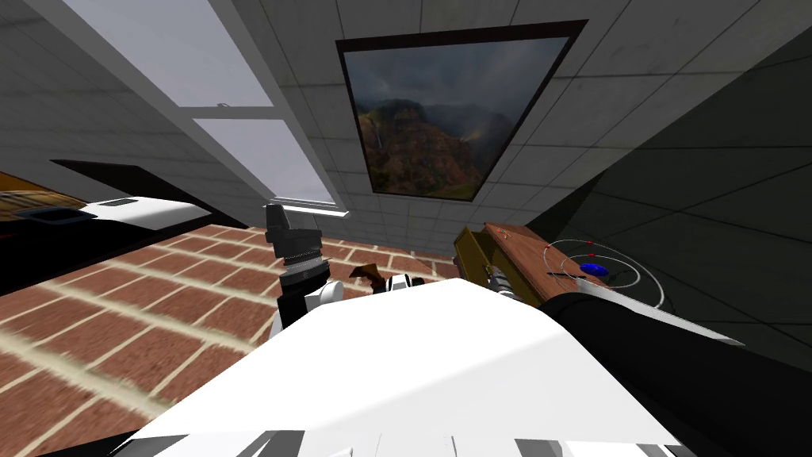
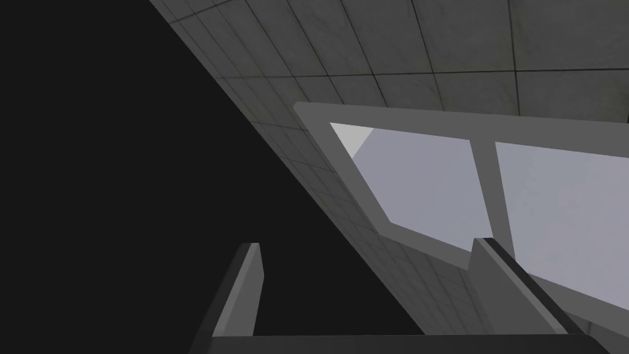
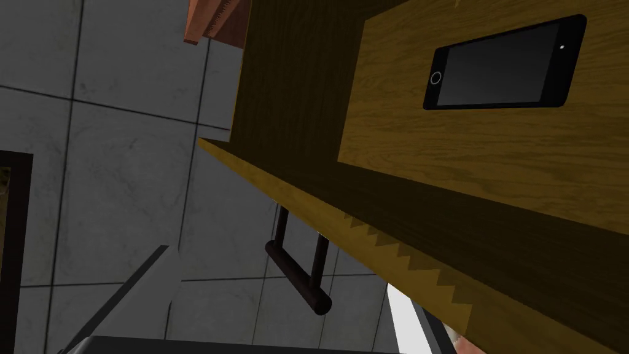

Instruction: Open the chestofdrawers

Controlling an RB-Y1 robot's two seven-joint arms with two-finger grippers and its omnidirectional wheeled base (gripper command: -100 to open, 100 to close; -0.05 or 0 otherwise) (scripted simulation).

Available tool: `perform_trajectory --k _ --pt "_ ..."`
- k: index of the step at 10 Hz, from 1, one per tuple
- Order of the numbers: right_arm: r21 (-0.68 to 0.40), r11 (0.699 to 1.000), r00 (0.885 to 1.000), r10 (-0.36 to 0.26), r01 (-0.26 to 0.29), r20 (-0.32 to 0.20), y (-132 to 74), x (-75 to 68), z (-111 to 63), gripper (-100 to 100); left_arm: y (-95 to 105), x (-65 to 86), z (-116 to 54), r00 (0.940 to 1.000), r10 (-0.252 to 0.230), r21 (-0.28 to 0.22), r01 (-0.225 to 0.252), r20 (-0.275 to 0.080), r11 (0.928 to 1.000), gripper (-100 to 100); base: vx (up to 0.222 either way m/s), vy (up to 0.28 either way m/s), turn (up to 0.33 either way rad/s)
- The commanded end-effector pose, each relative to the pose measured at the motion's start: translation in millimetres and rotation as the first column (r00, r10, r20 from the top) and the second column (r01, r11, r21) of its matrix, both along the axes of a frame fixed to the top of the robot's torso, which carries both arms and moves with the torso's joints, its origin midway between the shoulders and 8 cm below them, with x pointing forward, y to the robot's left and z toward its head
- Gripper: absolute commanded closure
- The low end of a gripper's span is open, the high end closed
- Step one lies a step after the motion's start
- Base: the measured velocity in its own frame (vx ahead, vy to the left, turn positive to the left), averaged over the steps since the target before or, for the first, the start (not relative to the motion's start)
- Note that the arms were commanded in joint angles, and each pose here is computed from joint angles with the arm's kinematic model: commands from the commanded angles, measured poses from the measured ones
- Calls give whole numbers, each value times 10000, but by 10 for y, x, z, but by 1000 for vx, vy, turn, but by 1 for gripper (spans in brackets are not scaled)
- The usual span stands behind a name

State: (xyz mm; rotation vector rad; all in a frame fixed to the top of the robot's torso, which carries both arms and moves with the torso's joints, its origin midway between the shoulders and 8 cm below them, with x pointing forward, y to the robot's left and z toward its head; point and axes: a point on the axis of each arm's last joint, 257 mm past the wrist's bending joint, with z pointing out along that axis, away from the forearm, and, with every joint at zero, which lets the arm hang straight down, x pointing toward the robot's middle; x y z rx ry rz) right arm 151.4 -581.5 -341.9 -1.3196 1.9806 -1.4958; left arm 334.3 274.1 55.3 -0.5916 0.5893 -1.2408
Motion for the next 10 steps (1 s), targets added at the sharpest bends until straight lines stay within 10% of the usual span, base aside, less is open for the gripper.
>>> perform_trajectory --k 1,4,5,10 --pt "-28 9997 9997 226 -226 -14 -54 -32 215 -100 0 0 0 10000 0 0 0 0 10000 0 65 20 -115" --pt "-31 9996 9996 287 -287 -17 -71 -46 275 -100 0 0 0 10000 1 0 -1 0 10000 0 46 13 -45" --pt "-26 9995 9995 309 -309 -22 -69 -44 283 0 0 0 0 10000 0 0 0 1 10000 0 0 0 0" --pt "-13 9995 9995 317 -317 -18 -63 -41 280 0 0 0 0 10000 0 0 0 1 10000 0 0 0 0"
